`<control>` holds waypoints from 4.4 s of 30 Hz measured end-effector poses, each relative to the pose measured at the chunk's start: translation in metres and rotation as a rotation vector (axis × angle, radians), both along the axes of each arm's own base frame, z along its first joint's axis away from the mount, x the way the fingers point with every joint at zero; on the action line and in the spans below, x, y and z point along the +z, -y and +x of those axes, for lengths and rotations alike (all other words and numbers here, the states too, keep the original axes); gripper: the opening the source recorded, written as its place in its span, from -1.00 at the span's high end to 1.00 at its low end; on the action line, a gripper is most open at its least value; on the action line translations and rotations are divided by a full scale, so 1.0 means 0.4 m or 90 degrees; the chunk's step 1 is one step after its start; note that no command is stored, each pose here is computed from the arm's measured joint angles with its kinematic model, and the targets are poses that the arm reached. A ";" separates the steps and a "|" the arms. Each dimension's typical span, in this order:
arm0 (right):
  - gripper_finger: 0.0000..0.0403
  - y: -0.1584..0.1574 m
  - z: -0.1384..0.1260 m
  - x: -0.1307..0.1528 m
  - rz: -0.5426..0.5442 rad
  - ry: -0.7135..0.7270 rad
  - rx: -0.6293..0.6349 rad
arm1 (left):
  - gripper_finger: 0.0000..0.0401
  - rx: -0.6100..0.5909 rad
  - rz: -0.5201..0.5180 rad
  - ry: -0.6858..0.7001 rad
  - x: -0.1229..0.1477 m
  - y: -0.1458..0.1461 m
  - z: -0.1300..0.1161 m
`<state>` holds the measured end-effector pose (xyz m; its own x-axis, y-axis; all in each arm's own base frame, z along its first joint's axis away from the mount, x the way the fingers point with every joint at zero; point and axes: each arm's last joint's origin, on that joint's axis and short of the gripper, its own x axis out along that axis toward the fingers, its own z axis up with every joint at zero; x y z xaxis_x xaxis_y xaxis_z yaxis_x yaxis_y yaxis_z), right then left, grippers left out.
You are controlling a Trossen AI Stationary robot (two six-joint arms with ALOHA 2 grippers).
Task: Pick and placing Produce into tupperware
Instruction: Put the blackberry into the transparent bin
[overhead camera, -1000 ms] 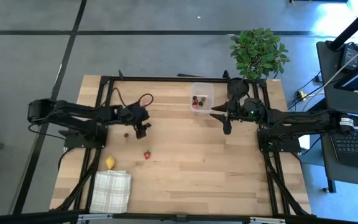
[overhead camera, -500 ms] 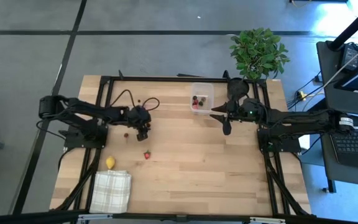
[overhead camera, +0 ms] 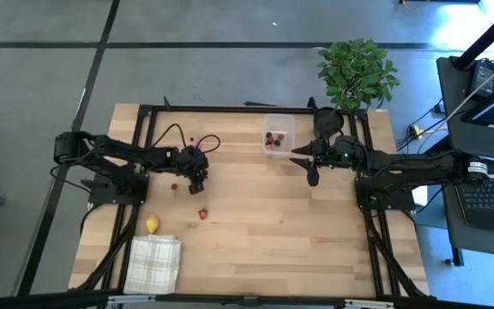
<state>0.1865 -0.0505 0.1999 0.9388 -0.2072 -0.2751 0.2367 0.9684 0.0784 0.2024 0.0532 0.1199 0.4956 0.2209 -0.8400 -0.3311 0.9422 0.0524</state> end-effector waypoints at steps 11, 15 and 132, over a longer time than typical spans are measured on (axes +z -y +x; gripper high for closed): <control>0.24 0.000 0.000 -0.001 0.000 -0.002 0.000 | 0.32 0.000 0.004 0.012 0.003 -0.001 0.004; 0.24 0.000 -0.001 -0.003 0.002 -0.007 0.000 | 0.42 0.000 0.004 0.014 0.003 -0.001 0.004; -0.49 -0.023 0.328 0.066 0.184 0.023 0.046 | 0.45 -0.308 0.440 0.249 0.296 0.109 0.251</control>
<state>0.3175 -0.0412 0.2261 0.9585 -0.0579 -0.2791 0.1603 0.9191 0.3599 0.3026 0.0097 0.2381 0.8843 0.3057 -0.3530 -0.0230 0.7834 0.6210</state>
